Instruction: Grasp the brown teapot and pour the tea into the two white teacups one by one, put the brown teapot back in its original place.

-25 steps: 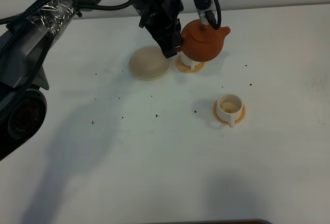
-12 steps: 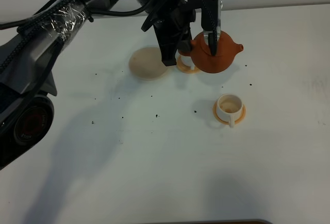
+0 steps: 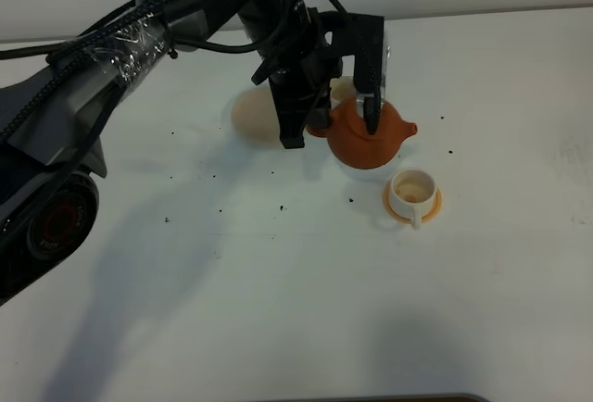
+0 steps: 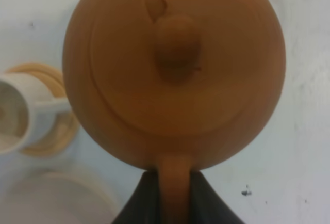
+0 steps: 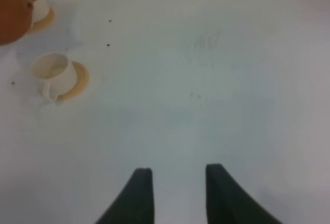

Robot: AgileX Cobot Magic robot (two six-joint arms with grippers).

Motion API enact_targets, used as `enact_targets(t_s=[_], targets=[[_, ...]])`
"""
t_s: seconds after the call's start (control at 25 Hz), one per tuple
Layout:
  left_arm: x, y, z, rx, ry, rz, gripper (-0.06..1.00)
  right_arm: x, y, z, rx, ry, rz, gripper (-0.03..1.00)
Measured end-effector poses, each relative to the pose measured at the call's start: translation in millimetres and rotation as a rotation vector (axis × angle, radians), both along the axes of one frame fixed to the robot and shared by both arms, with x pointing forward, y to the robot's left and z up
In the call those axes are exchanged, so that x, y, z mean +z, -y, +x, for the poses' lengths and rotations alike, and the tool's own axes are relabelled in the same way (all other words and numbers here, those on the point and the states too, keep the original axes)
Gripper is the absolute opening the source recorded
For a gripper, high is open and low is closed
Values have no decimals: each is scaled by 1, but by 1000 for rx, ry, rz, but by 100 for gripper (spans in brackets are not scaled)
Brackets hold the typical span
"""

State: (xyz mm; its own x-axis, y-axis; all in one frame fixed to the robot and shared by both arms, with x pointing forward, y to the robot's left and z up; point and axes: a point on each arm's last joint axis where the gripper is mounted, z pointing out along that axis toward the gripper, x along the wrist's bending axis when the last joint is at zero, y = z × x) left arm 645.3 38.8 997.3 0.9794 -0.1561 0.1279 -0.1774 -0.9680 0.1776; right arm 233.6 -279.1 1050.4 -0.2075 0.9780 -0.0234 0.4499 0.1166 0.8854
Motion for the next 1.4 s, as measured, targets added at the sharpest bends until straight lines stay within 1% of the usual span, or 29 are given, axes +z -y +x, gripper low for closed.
enact_targets(t_s=[0.32,0.52,0.68,0.92,1.12,1.2,1.4], targets=[[-2,-5,3,-9,33,60,10,0,0,0,0,0,0,24],[-2,-5,2,-67,45,75,10,0,0,0,0,0,0,24],[-3,1,-2,-126,56,89,10,0,0,0,0,0,0,24],[-3,4,-4,-160,70,108,10,0,0,0,0,0,0,24],[-2,8,-6,-200,110,174,10,0,0,0,0,0,0,24],[-2,10,-7,-209,119,189,10,0,0,0,0,0,0,24],[-2,14,-10,-220,120,188,10,0,0,0,0,0,0,24]])
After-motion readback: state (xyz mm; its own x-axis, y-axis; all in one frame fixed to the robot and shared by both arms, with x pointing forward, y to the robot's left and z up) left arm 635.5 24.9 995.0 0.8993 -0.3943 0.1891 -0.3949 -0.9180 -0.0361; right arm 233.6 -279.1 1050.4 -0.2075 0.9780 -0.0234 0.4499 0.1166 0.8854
